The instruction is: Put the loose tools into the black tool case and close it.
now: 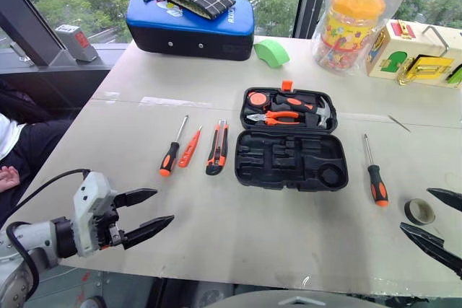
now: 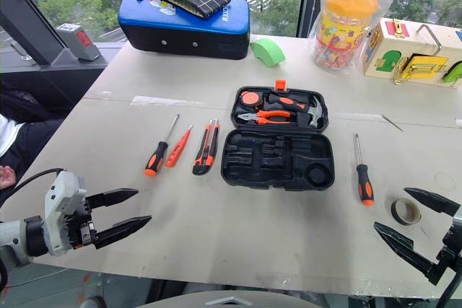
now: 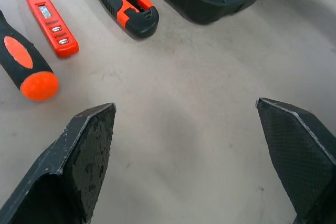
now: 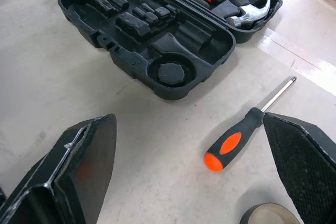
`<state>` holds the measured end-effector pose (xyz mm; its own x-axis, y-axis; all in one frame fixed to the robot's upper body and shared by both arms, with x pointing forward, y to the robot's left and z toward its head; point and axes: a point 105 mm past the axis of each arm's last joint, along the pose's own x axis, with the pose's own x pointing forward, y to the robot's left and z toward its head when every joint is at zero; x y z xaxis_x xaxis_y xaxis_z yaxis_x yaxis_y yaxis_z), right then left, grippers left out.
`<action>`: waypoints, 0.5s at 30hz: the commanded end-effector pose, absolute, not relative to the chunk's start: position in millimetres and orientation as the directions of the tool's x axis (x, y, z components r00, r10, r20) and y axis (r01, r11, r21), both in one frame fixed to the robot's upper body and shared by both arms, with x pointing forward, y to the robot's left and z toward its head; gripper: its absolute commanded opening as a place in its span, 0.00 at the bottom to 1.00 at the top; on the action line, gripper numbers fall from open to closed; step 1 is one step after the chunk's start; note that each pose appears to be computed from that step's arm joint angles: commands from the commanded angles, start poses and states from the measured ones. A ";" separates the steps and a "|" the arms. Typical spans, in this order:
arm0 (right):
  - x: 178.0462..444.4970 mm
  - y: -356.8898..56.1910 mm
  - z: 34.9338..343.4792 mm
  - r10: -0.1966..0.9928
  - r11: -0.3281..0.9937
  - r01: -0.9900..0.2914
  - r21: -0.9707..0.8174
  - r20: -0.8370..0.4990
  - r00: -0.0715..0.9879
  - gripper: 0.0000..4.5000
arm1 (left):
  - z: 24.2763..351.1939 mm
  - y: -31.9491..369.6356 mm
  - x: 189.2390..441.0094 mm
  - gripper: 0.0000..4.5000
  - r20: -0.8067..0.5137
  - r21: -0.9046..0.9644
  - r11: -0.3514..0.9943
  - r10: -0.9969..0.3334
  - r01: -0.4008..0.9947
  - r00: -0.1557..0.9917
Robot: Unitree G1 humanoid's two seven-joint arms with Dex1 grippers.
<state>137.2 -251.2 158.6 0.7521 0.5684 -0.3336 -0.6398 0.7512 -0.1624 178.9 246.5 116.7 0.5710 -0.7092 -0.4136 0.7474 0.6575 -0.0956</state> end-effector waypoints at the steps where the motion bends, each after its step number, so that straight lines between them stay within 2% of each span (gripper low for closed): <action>1: 148.0 -237.4 167.9 0.597 0.731 -0.653 -0.196 -0.278 0.752 1.00 | 121.3 249.2 193.2 0.97 -0.356 -0.055 0.720 -0.661 0.691 0.660; 4: 172.4 -212.0 178.5 0.641 0.723 -0.662 -0.197 -0.166 0.749 1.00 | 126.9 259.4 233.7 0.97 -0.259 -0.059 0.888 -0.456 0.457 0.852; 5: 176.7 -208.1 181.9 0.647 0.725 -0.662 -0.191 -0.140 0.749 1.00 | 129.9 261.2 241.2 0.97 -0.244 -0.062 0.911 -0.411 0.409 0.878; 7: 179.6 -193.9 191.1 0.710 0.667 -0.714 -0.213 -0.107 0.696 1.00 | 128.5 271.1 259.4 0.97 -0.306 -0.039 0.966 -0.256 0.256 0.917; 12: 181.6 -174.5 204.5 0.800 0.560 -0.791 -0.247 -0.089 0.594 1.00 | 131.1 272.5 283.8 0.97 -0.389 0.023 0.989 -0.126 0.146 0.913; 15: 188.9 -169.4 209.6 0.815 0.538 -0.794 -0.283 -0.068 0.576 1.00 | 125.2 260.6 298.0 0.97 -0.420 0.044 0.986 -0.131 0.164 0.898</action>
<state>189.8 -171.9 206.7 0.5859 0.8069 -0.0752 -0.7919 0.5504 -0.2644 297.8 257.9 128.1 0.9023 -0.1566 -0.4016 0.1802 0.9834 0.0215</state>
